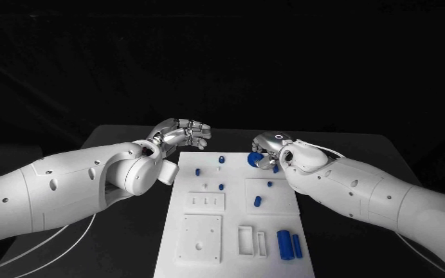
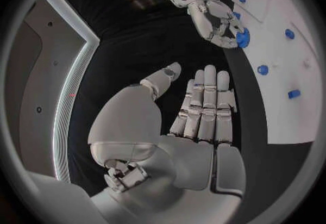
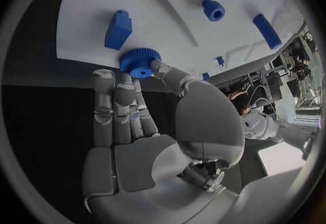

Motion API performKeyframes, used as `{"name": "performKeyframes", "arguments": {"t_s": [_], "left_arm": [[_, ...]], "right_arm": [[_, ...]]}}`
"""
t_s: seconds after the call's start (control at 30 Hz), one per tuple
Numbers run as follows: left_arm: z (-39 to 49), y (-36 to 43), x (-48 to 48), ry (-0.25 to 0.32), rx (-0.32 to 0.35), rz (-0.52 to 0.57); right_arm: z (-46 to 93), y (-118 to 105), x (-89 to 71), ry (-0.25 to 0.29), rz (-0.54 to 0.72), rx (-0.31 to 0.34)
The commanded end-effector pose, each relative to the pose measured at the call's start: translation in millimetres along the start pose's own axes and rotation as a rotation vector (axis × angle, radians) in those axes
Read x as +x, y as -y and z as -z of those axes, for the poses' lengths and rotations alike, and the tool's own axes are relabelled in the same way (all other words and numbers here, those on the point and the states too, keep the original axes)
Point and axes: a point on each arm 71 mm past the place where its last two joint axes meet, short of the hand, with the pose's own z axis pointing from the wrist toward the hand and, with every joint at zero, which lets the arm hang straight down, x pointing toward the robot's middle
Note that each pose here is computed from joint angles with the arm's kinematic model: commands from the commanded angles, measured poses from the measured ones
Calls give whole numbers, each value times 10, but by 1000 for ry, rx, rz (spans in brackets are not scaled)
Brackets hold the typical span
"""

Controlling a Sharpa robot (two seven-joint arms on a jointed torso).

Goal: Assemble the parts on the task board

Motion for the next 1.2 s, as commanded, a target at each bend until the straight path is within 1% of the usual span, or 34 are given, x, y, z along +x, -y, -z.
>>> {"name": "performKeyframes", "arguments": {"t_s": [0.03, 0.63, 0.83, 1.03, 1.2], "left_arm": [[2, 17, 23, -17, 9, 5], [13, 17, 12, -17, 7, 5], [-16, 12, 16, -17, 8, 0], [-26, 10, 19, -17, 8, 0], [-25, 9, 12, -15, 8, -1]], "right_arm": [[11, 8, 89, -60, 28, 8], [18, 23, 97, -69, 42, 10], [21, 25, 92, -61, 41, 6], [32, 39, 79, -43, 32, 2], [45, 54, 83, -50, 11, 3]]}}
